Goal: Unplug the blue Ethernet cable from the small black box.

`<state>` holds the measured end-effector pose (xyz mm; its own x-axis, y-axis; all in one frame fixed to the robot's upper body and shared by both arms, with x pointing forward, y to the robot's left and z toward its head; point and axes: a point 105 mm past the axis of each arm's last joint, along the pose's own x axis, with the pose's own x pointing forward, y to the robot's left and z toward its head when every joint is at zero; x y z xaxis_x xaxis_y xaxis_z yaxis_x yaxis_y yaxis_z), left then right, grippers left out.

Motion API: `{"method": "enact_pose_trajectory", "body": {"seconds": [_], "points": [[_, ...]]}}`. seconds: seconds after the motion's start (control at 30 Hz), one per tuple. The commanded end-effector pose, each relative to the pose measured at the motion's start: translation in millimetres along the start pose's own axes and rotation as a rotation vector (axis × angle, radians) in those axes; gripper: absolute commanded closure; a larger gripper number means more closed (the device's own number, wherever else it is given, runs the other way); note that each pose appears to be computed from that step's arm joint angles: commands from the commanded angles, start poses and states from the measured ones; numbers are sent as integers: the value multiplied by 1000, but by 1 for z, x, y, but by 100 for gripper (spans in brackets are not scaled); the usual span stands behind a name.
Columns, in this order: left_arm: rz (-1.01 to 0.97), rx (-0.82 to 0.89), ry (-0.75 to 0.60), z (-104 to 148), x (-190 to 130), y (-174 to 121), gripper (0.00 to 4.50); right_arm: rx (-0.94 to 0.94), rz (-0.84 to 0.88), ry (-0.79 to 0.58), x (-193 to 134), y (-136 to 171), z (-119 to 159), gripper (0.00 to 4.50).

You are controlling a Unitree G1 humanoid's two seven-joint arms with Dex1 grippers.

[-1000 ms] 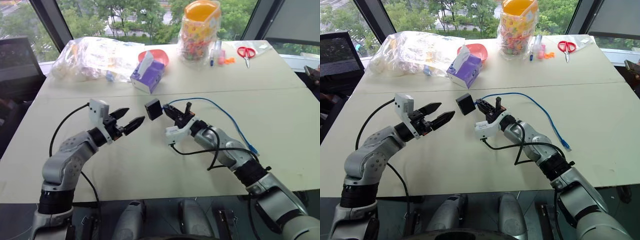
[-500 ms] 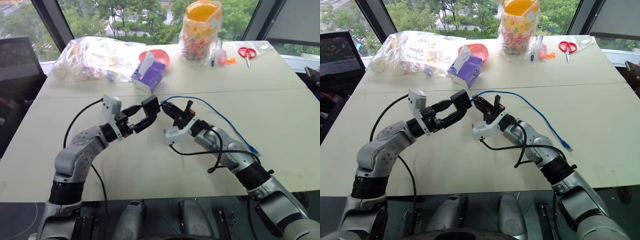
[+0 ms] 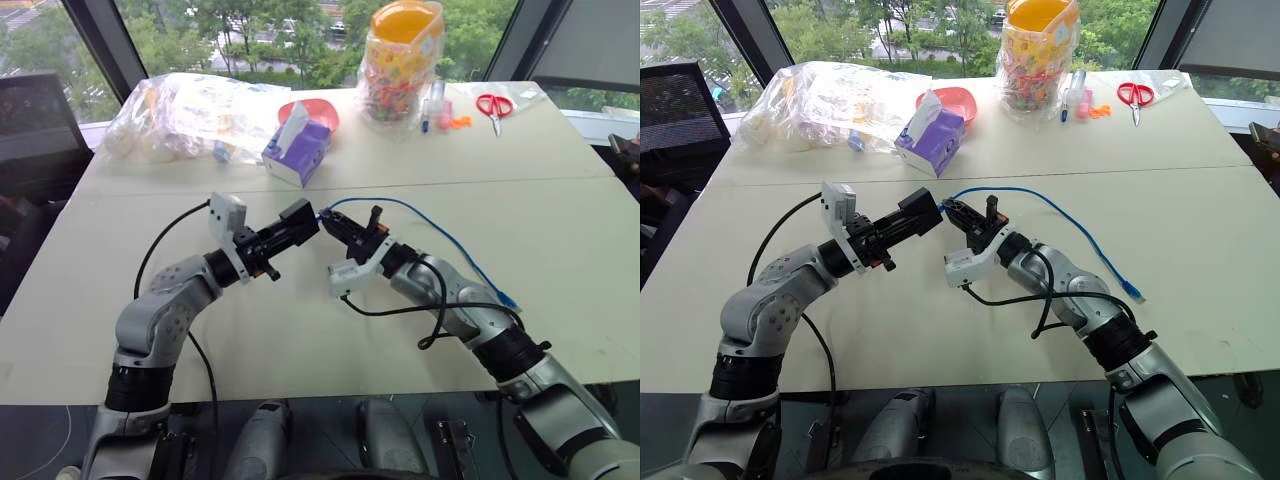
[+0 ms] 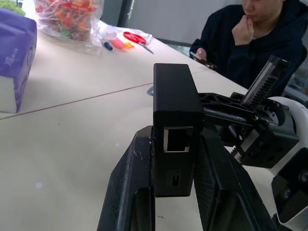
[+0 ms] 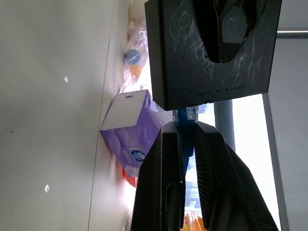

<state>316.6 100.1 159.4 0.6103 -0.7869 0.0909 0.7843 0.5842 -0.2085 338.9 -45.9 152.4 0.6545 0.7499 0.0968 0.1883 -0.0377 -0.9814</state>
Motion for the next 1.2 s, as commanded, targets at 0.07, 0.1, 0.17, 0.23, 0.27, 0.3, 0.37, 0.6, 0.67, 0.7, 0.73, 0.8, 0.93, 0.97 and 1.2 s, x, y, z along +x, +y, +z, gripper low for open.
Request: {"method": "enact_pose_trajectory", "body": {"seconds": [0.07,0.1,0.17,0.23,0.27,0.3,0.37,0.6,0.67,0.7,0.73,0.8,0.93,0.97,1.2], "points": [[-7,52,-4,5,0,0,403,42,-81,-111,0,-24,15,450],[-5,54,-2,5,-1,1,403,58,-86,-138,0,-26,17,450],[-5,58,-2,6,-1,2,403,76,-94,-152,0,-30,16,358],[-7,64,1,6,-2,3,403,77,-92,-142,1,-31,13,275],[-7,69,2,6,-2,3,403,81,-95,-137,1,-32,11,217],[-10,76,2,6,-3,3,403,99,-99,-136,2,-33,10,178],[-10,85,4,7,-4,4,403,177,-87,-146,4,-33,9,64],[-165,135,33,9,-21,-11,403,752,239,-281,-7,-32,-5,4],[-228,112,55,11,-28,-17,403,911,367,-338,-14,-35,-4,4],[-271,93,75,13,-32,-21,403,1028,469,-375,-20,-36,-2,4],[-299,78,89,14,-35,-24,403,1111,543,-411,-26,-38,1,4],[-350,76,108,18,-41,-29,403,1249,657,-482,-35,-48,5,4],[-368,85,133,28,-50,-25,403,1456,759,-584,-37,-73,4,4],[-370,85,131,31,-51,-25,403,1475,757,-595,-35,-77,4,4],[-381,100,107,45,-49,-27,403,1530,820,-646,-30,-80,14,4]]}}
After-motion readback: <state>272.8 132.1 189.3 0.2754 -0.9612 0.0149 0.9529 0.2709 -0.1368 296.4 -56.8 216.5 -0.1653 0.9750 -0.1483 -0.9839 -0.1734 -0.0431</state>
